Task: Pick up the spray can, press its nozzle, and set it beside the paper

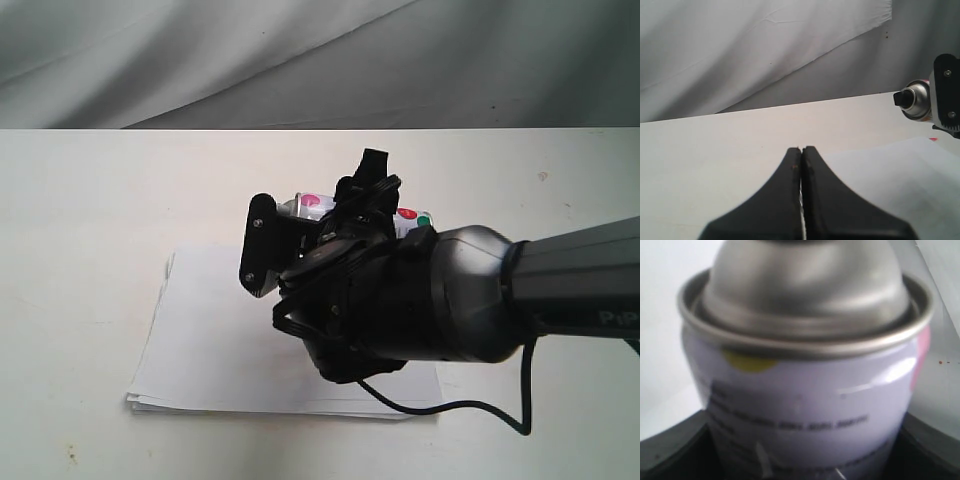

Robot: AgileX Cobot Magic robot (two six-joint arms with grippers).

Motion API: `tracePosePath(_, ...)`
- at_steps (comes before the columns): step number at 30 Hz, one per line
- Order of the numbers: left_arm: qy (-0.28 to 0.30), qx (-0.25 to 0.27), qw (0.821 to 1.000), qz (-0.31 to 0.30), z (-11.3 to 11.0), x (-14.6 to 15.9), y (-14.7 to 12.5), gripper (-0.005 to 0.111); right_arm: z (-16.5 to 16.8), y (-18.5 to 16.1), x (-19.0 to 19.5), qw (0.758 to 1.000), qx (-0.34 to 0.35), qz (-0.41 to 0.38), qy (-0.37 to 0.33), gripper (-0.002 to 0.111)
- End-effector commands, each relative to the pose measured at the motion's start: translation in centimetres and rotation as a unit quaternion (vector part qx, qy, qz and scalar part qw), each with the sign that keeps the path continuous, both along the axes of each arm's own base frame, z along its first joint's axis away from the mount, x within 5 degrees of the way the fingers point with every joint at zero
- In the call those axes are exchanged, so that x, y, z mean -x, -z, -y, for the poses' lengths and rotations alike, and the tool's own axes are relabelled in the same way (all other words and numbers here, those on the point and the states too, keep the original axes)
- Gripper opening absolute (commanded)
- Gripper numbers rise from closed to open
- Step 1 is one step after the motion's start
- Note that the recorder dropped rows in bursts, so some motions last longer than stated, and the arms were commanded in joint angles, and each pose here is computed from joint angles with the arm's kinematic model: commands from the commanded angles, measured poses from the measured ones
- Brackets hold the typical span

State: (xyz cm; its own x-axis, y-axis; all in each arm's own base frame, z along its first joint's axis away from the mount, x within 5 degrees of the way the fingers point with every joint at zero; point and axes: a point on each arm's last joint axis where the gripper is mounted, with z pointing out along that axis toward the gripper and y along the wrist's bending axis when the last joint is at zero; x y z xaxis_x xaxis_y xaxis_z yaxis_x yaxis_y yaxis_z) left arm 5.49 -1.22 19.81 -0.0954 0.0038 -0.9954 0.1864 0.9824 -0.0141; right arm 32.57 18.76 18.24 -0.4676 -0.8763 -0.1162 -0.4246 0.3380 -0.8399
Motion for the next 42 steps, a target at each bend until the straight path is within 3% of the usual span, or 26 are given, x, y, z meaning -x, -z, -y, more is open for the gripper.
tracePosePath(1,-0.002,0.003,1.0,0.002,0.0,0.0,0.1,0.0,0.2,-0.9,-0.1,1.0,0.019,0.022,-0.002,0.0)
tracePosePath(7,-0.004,0.004,1.0,0.01,-0.1,0.0,0.0,0.0,0.2,-0.9,-0.1,1.0,0.02,0.021,-0.003,0.0)
tracePosePath(9,-0.008,0.026,0.999,0.022,-0.1,0.0,-0.3,0.0,0.2,-0.9,-0.1,1.0,0.02,0.021,-0.003,0.0)
tracePosePath(14,-0.011,0.184,0.983,0.012,0.0,0.0,-0.7,0.0,0.2,-0.9,-0.1,1.0,0.02,0.021,-0.003,0.0)
tracePosePath(18,-0.017,0.337,0.941,0.011,-0.2,0.0,-1.2,0.0,0.1,-1.0,-0.2,0.999,0.025,0.025,-0.007,0.0)
tracePosePath(20,-0.012,0.38,0.925,0.016,-0.2,0.1,-2.2,0.0,0.1,-1.0,-0.2,0.999,0.025,0.025,-0.007,0.0)
tracePosePath(24,0.024,0.379,0.925,0.019,0.3,0.8,-5.0,0.0,0.1,-1.0,-0.2,0.999,0.025,0.025,-0.007,0.0)
tracePosePath(30,0.025,0.37,0.923,-0.102,1.5,-2.0,-7.7,0.0,0.1,-1.0,-0.2,0.999,0.025,0.025,-0.007,0.0)
tracePosePath(32,0.032,0.313,0.931,-0.183,2.5,-4.8,-8.8,0.0,0.1,-1.0,-0.2,0.999,0.025,0.025,-0.007,0.0)
tracePosePath(34,0.047,0.281,0.934,-0.215,3.2,-6.9,-10.3,0.0,0.1,-1.0,-0.2,0.999,0.025,0.025,-0.007,0.0)
tracePosePath(38,0.073,0.232,0.949,-0.203,3.9,-10.6,-14.7,0.0,0.1,-1.0,-0.2,0.999,0.026,0.024,-0.008,0.0)
tracePosePath(39,0.082,0.203,0.955,-0.198,4.1,-12.6,-17.0,0.0,0.1,-1.0,-0.2,0.999,0.026,0.024,-0.008,0.0)
tracePosePath(42,0.086,0.167,0.949,-0.251,2.5,-16.2,-19.9,0.0,0.1,-1.0,-0.2,0.999,0.027,0.023,-0.009,0.0)
